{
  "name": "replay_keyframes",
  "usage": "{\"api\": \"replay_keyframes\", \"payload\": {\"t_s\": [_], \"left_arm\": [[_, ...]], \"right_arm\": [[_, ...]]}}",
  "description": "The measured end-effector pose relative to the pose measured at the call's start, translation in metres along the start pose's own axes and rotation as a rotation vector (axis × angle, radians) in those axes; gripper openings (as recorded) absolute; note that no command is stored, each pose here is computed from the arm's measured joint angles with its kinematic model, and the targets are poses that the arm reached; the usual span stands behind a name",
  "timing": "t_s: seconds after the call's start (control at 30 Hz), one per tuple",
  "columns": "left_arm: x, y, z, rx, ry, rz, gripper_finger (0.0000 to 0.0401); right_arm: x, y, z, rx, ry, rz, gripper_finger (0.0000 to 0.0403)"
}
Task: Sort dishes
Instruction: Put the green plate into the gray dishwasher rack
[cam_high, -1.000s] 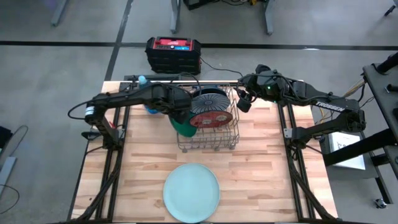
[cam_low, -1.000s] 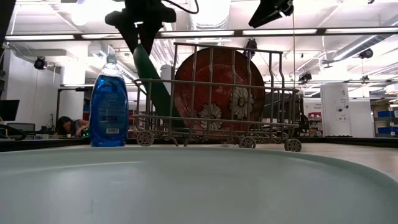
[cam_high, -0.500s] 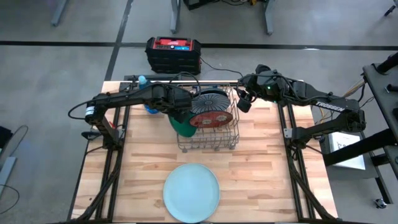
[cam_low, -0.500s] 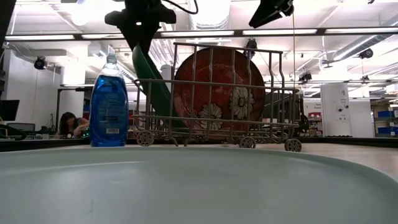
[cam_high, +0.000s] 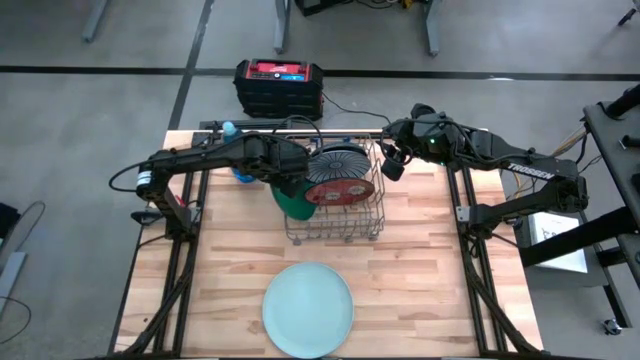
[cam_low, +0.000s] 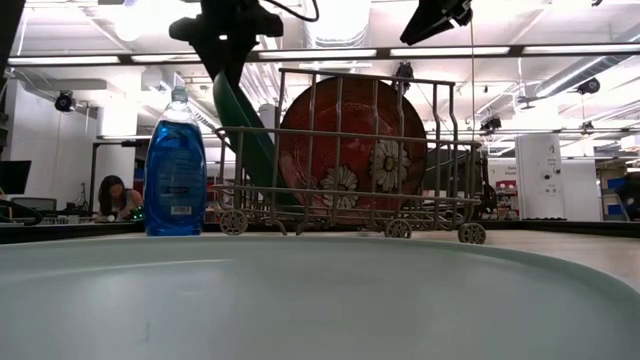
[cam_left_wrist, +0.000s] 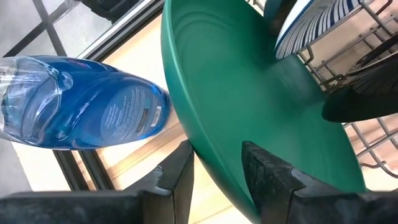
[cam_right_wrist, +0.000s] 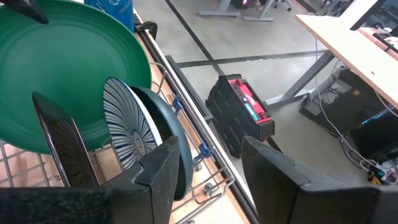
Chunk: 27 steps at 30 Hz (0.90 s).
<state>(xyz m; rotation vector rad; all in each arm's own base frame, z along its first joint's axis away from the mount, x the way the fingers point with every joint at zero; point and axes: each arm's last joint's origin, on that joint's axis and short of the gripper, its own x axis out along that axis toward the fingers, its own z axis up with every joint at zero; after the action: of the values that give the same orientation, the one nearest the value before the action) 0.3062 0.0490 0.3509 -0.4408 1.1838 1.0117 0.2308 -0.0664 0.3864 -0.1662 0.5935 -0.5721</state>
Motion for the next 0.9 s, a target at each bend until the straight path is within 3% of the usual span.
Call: {"api": "replay_keyframes", "payload": {"t_s": [0.57, 0.9], "left_arm": [[-0.039, 0.010, 0.015, -0.018, -0.113, -0.113, 0.0117], [-0.026, 0.004, 0.015, 0.035, -0.100, -0.054, 0.0116]], "right_arm": [[0.000, 0.000, -0.001, 0.016, 0.006, 0.002, 0.0170], [0.001, 0.001, -0.001, 0.027, 0.006, 0.008, 0.0165]]}}
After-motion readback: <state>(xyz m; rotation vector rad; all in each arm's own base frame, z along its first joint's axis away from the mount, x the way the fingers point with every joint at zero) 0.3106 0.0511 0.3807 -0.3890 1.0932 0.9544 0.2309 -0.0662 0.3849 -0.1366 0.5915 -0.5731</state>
